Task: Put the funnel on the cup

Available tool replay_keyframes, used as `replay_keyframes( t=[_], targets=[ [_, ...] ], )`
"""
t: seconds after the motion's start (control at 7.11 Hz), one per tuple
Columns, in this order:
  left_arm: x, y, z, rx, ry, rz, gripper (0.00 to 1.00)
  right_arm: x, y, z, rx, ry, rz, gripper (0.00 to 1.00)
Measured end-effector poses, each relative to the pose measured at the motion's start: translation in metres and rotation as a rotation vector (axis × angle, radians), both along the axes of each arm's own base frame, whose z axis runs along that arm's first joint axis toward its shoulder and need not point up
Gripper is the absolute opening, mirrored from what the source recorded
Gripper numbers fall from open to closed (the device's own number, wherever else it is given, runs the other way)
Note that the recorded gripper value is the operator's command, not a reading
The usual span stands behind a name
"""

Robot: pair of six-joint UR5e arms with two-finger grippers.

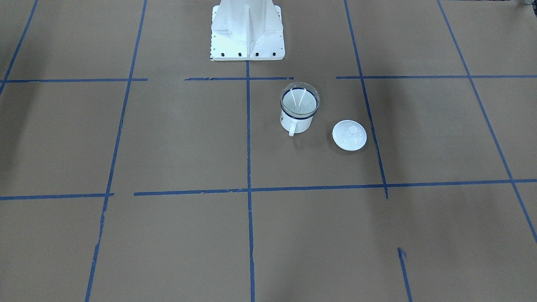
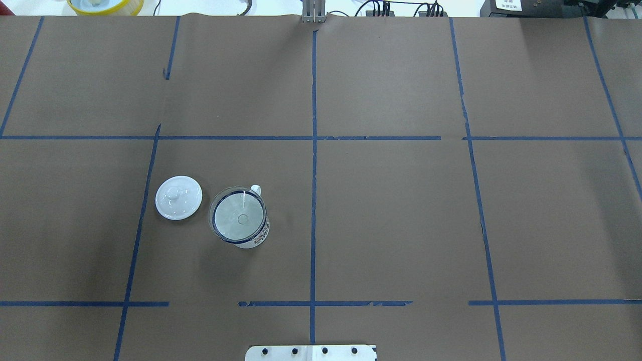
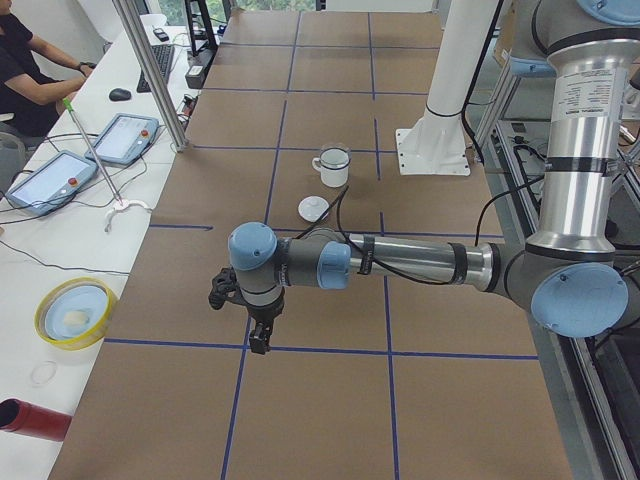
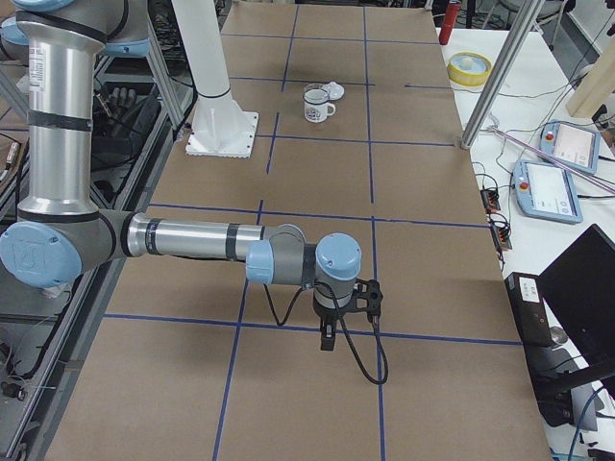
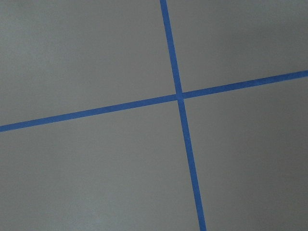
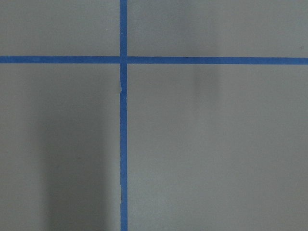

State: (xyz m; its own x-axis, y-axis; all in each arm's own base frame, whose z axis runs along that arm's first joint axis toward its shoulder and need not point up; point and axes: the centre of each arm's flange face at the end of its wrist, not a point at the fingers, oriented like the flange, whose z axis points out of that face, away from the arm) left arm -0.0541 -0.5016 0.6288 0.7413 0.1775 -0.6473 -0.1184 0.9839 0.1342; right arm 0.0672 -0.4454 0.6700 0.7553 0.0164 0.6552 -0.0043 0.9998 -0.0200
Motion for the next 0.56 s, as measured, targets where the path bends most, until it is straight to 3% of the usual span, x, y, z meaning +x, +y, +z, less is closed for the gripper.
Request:
replay_keyframes(
  t=[0.56],
  targets=[
    [0.0000,-0.0004,-0.0014,0.003,0.001,0.000,1.00,0.0000,0.0000,0.0000,0.000,0.000,0.000,1.00]
  ],
)
